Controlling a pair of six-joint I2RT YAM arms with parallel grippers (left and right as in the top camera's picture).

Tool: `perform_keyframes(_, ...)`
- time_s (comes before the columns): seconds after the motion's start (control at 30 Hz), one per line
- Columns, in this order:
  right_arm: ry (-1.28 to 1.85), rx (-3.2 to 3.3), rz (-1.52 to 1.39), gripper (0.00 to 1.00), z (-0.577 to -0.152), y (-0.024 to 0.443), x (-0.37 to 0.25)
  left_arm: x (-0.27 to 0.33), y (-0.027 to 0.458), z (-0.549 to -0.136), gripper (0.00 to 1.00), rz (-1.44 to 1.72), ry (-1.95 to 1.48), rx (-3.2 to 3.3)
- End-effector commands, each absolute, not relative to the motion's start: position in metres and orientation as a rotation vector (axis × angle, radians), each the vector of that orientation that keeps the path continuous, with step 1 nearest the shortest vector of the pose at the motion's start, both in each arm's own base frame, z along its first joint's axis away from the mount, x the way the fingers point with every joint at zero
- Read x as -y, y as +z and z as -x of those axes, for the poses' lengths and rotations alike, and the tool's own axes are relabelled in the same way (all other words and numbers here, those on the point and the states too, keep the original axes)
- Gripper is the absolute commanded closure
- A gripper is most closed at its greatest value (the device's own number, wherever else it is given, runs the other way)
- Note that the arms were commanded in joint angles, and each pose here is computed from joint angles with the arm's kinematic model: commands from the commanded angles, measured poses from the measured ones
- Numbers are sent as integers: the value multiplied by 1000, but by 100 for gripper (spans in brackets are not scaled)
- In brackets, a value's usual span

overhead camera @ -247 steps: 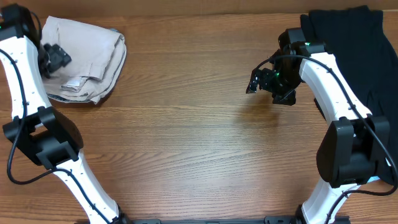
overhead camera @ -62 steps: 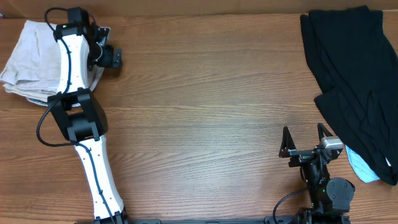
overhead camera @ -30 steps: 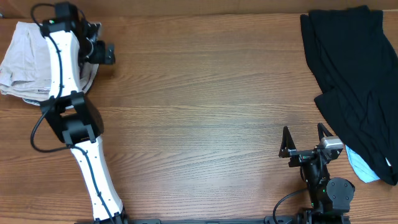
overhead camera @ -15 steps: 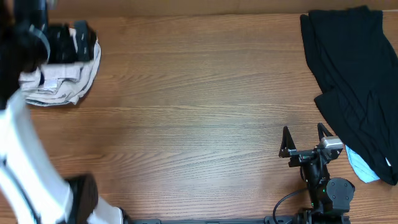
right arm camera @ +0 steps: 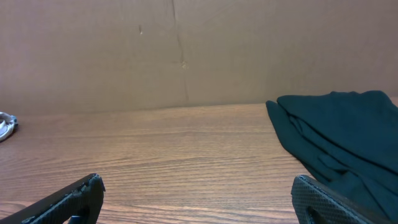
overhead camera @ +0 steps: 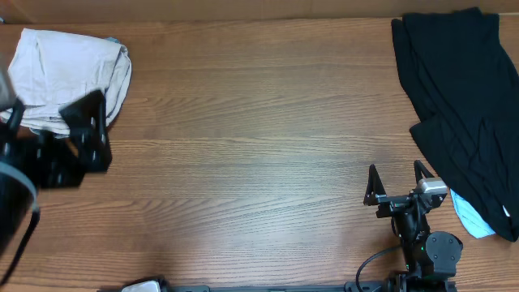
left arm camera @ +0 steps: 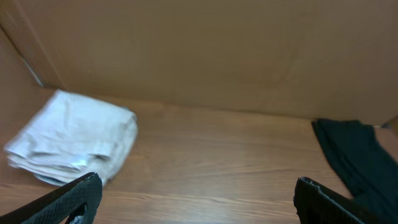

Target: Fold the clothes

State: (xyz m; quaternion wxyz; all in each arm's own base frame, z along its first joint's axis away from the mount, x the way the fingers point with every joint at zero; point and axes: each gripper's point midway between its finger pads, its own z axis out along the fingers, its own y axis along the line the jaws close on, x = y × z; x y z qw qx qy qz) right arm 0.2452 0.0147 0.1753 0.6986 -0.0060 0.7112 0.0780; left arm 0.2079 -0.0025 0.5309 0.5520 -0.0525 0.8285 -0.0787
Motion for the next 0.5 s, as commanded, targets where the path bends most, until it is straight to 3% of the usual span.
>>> perform_keyframes(0.0,176,-1578,7,0,-245,174,-14,-11,526,-196,0,98,-35,-1970)
perform_keyframes(0.23,176,-1578,7,0,-245,174,-14,-34,467,-208,0,191,64,-2169)
perform_keyframes(0.47,176,-1578,7,0,-245,174,-14,-20,423,-262,0,-9,-23,-2085)
